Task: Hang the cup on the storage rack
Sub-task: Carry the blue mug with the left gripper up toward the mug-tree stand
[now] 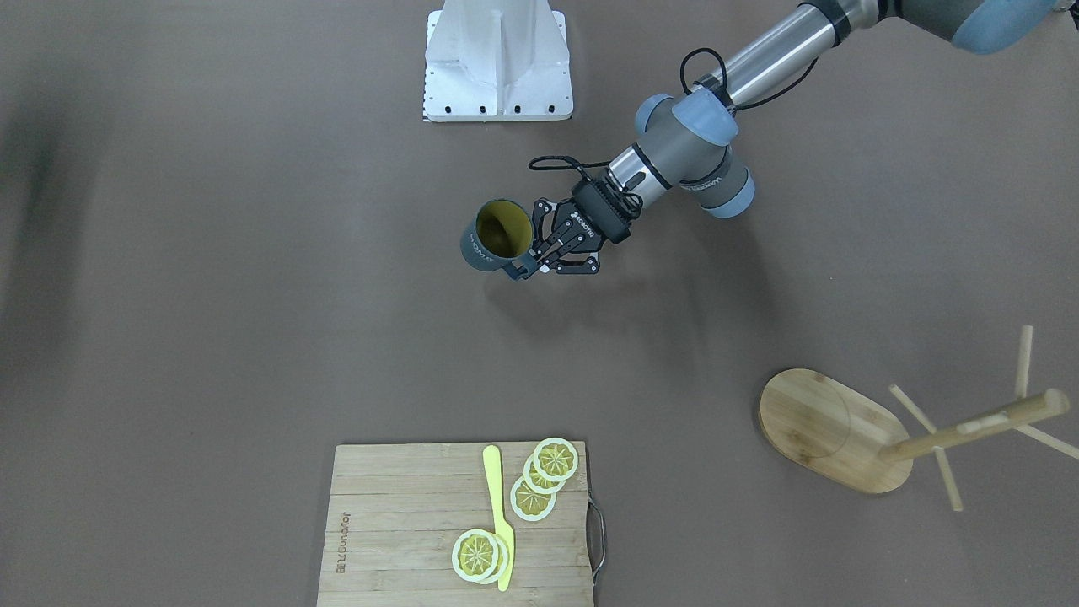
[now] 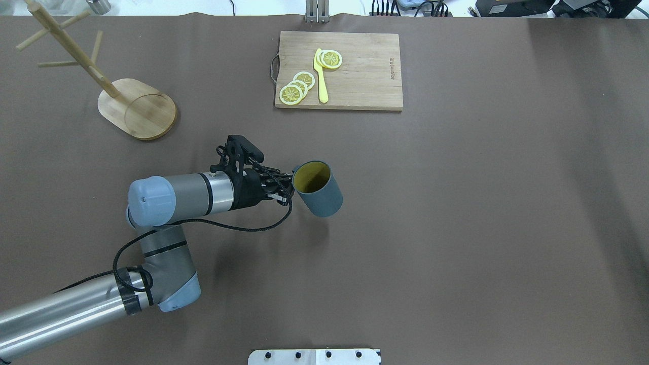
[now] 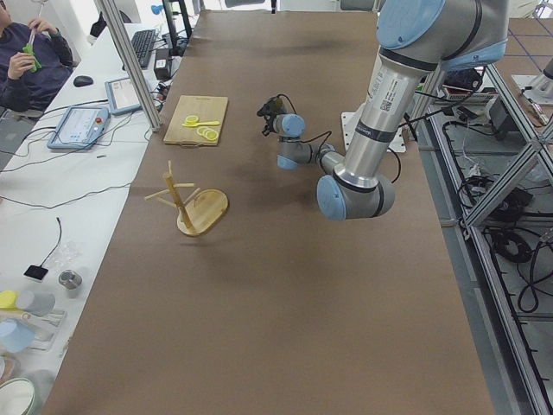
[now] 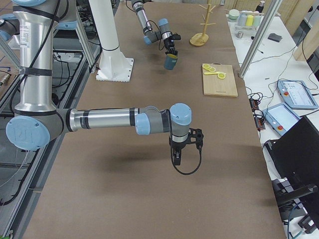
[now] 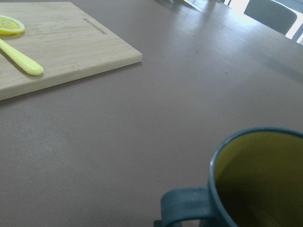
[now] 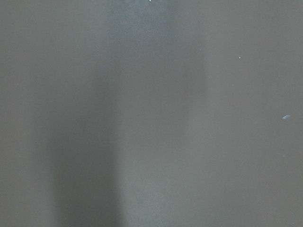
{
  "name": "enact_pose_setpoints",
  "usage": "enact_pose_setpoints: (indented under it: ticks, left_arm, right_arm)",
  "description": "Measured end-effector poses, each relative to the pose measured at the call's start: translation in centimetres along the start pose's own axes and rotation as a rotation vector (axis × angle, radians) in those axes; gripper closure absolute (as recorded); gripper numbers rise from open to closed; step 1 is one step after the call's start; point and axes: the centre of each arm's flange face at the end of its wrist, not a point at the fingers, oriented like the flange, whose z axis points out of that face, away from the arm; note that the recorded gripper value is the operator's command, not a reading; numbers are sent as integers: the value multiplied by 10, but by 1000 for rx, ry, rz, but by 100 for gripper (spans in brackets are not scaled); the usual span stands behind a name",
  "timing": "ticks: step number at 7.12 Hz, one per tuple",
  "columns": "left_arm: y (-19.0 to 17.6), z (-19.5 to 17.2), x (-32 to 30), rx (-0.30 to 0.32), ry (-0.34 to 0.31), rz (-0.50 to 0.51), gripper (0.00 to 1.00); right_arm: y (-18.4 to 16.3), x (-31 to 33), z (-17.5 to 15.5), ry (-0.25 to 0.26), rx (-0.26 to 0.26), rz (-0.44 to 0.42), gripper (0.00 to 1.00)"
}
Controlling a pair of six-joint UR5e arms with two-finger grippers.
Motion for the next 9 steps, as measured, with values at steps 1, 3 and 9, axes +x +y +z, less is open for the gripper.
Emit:
enact_pose_setpoints:
  ticks: [1,3,9]
  left_arm:
    - [-10,-5,-3,16,1,-126,100]
    - [-19,-12,-7,39,22,-439,100]
    - [-82,-53,-40,211,162,-1129,100]
  right_arm:
    - [0,0,0,0,0,0,0]
    - [1,0,0,-1,0,0,0]
    - [0,-1,-1,-2,2,-1,0]
